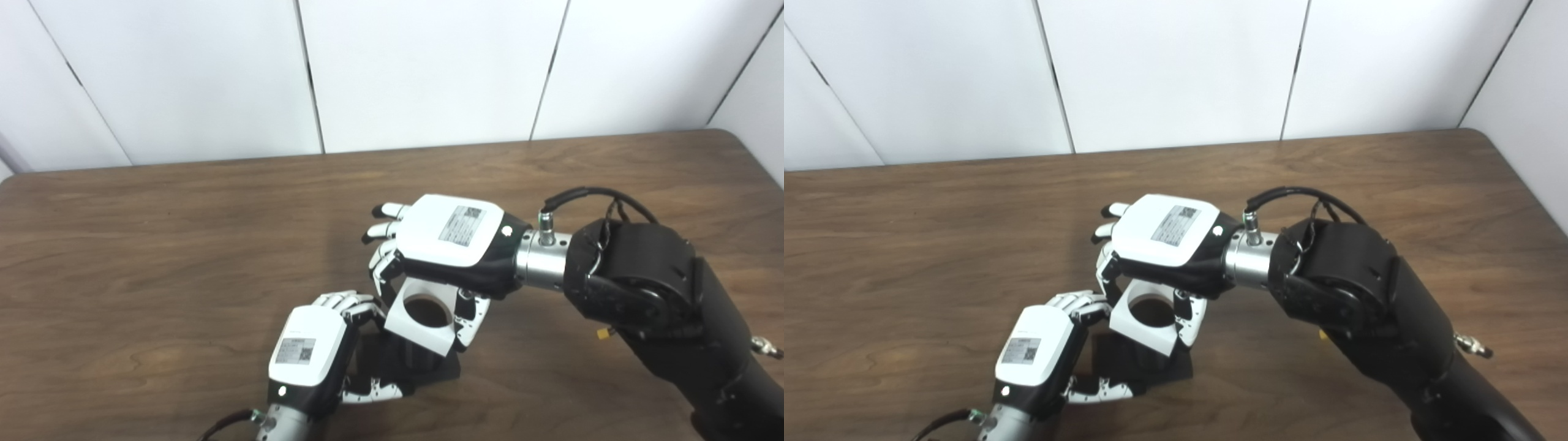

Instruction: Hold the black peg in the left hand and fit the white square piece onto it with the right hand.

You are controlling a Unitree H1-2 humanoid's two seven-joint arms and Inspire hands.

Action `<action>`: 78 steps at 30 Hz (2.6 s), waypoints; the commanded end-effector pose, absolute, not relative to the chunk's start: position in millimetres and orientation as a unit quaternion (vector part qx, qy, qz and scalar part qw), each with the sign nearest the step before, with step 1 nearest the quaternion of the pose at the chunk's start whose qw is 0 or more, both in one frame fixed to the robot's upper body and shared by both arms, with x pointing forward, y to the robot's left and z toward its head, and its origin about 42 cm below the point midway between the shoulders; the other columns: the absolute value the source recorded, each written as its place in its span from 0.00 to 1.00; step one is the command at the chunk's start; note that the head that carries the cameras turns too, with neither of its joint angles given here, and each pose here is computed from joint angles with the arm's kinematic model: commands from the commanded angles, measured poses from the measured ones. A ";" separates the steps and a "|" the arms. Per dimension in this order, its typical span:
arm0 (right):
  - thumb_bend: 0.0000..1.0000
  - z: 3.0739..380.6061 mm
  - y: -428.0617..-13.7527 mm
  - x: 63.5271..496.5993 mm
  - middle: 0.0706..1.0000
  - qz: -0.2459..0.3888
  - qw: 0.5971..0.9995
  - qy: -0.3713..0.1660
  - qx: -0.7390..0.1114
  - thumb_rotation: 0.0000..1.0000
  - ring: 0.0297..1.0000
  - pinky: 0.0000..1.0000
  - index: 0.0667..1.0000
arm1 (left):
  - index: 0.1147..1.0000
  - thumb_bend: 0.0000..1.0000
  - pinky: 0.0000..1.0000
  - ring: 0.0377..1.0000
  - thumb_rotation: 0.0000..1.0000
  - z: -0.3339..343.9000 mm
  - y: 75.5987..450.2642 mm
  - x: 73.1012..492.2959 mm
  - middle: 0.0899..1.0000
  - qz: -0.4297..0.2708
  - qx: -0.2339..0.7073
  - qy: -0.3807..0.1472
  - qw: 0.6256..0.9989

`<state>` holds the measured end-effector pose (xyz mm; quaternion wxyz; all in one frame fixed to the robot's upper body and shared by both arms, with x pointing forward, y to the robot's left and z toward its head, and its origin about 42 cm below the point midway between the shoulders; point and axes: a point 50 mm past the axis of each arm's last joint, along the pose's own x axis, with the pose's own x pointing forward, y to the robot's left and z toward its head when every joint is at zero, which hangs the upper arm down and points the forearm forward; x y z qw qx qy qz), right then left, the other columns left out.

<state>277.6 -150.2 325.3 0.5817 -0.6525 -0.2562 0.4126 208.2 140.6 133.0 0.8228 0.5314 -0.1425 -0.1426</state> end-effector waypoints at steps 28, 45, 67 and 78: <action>0.52 322.5 -149.7 283.8 0.76 0.380 0.593 -0.273 -0.655 0.13 0.94 1.00 0.45 | 0.42 0.52 0.79 0.78 0.05 127.8 138.3 203.7 0.71 -0.162 0.547 -0.121 0.812; 0.52 316.4 -151.1 289.4 0.75 0.378 0.589 -0.268 -0.662 0.13 0.94 1.00 0.45 | 0.42 0.52 0.79 0.78 0.05 127.7 138.2 203.0 0.71 -0.162 0.545 -0.122 0.814; 0.52 301.9 -143.9 283.6 0.75 0.385 0.563 -0.278 -0.676 0.13 0.91 1.00 0.45 | 0.42 0.52 0.80 0.78 0.05 132.2 135.5 203.5 0.71 -0.162 0.547 -0.122 0.812; 0.98 298.9 -144.5 282.9 0.81 0.388 0.549 -0.239 -0.701 0.34 0.94 1.00 0.67 | 0.42 0.52 0.80 0.78 0.05 132.3 135.2 203.7 0.71 -0.161 0.547 -0.123 0.812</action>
